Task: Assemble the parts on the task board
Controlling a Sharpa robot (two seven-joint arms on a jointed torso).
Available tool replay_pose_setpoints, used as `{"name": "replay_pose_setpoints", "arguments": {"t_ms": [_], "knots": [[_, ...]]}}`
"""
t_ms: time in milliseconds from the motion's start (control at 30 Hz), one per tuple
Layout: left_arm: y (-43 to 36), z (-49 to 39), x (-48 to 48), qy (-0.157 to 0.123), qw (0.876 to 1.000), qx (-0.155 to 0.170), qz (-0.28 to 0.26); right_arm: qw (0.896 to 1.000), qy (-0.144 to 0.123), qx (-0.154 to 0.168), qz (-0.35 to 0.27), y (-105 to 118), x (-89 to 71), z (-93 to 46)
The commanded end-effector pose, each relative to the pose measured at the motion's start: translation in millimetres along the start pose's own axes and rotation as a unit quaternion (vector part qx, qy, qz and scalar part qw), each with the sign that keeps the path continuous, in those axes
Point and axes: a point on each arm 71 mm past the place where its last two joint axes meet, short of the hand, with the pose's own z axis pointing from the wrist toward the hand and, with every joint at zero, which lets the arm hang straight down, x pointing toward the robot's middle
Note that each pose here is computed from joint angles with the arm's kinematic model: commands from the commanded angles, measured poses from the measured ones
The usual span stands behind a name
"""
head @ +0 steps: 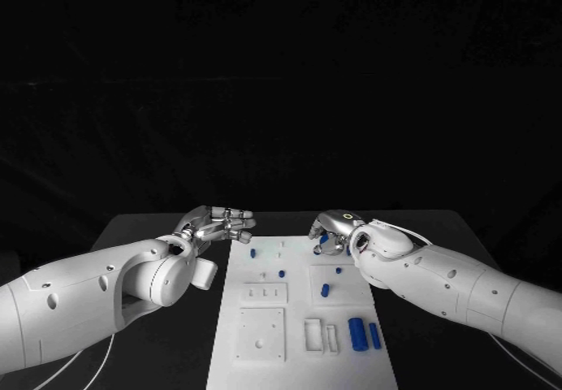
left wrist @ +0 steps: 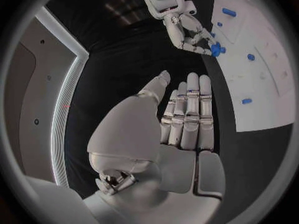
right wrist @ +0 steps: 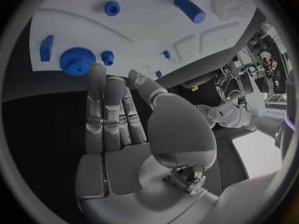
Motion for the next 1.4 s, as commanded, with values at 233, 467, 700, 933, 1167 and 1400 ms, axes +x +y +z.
{"name": "replay_pose_setpoints", "arguments": {"t_ms": [233, 467, 700, 933, 1167, 1400], "knots": [[-2.7, -1.6, 2.0, 0.011, 1.000, 0.007, 0.004, 0.999, 0.012, 0.021, -0.049, -4.4, 5.4, -1.8], [-2.4, -2.0, 1.3, 0.013, 1.000, 0.005, 0.003, 0.998, 0.000, 0.029, -0.061, -5.5, 4.2, -2.6], [-2.2, -2.1, 1.2, 0.015, 1.000, 0.004, 0.003, 0.997, -0.010, 0.033, -0.068, -4.6, 3.2, -2.1], [-2.1, -2.1, 1.5, 0.017, 1.000, 0.003, 0.003, 0.997, -0.011, 0.034, -0.070, -4.0, 3.5, -1.1], [-2.3, -1.8, 2.2, 0.019, 1.000, 0.002, 0.003, 0.997, -0.012, 0.032, -0.069, -1.7, 4.1, 0.4], [-2.3, -1.5, 1.5, 0.018, 1.000, 0.002, 0.003, 0.997, -0.011, 0.031, -0.068, -1.3, 4.4, 0.7]]}}
